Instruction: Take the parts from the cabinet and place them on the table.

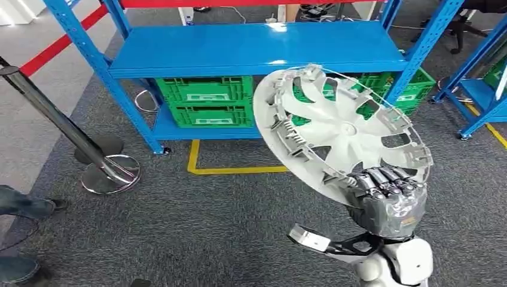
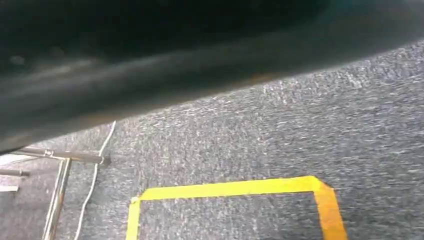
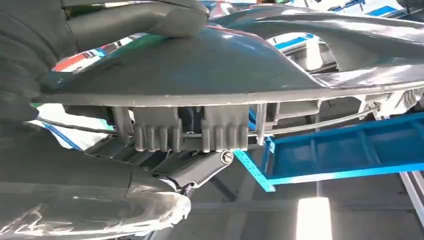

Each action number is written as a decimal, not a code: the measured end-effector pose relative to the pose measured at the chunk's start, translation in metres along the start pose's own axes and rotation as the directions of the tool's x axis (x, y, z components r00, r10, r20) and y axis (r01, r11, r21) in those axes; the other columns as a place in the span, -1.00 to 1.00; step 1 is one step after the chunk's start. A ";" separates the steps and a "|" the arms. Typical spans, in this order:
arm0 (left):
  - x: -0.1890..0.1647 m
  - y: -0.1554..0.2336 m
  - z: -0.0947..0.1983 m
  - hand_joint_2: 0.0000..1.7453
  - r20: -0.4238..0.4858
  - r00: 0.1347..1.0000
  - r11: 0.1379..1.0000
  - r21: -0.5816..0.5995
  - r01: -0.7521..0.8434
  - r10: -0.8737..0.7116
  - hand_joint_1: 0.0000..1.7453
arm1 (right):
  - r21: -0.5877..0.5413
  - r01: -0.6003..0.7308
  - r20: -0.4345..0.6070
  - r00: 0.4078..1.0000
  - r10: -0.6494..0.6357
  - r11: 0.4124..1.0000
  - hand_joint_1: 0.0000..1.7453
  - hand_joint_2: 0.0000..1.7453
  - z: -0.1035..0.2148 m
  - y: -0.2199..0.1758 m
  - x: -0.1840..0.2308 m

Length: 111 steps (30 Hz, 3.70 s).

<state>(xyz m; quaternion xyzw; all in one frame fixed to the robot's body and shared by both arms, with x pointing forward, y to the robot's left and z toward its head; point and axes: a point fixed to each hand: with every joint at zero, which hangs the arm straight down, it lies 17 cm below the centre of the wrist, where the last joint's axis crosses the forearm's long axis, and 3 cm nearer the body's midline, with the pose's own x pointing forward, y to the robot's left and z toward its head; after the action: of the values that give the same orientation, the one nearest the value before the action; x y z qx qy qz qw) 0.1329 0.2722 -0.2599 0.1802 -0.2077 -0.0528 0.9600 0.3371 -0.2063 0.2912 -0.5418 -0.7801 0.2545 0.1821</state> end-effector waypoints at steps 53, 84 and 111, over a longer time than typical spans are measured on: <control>0.003 0.001 -0.001 -1.00 -0.003 1.000 1.000 0.004 -0.019 0.019 -1.00 | 0.002 -0.018 -0.006 1.000 0.018 1.000 1.00 1.00 0.001 -0.004 -0.002; -0.003 0.003 -0.001 -1.00 -0.030 0.999 1.000 0.008 -0.019 0.020 -1.00 | 0.017 -0.119 -0.076 0.990 0.120 0.993 1.00 1.00 -0.019 -0.010 -0.001; -0.011 0.012 -0.004 -1.00 -0.051 0.999 1.000 0.022 -0.017 0.018 -1.00 | 0.007 -0.076 -0.040 0.996 0.076 0.997 1.00 1.00 -0.029 0.000 0.015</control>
<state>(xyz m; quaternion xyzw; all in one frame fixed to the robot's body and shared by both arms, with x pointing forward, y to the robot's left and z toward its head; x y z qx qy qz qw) 0.1251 0.2867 -0.2629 0.1900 -0.1853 -0.0375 0.9634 0.3483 -0.1860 0.3143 -0.5756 -0.7545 0.2524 0.1891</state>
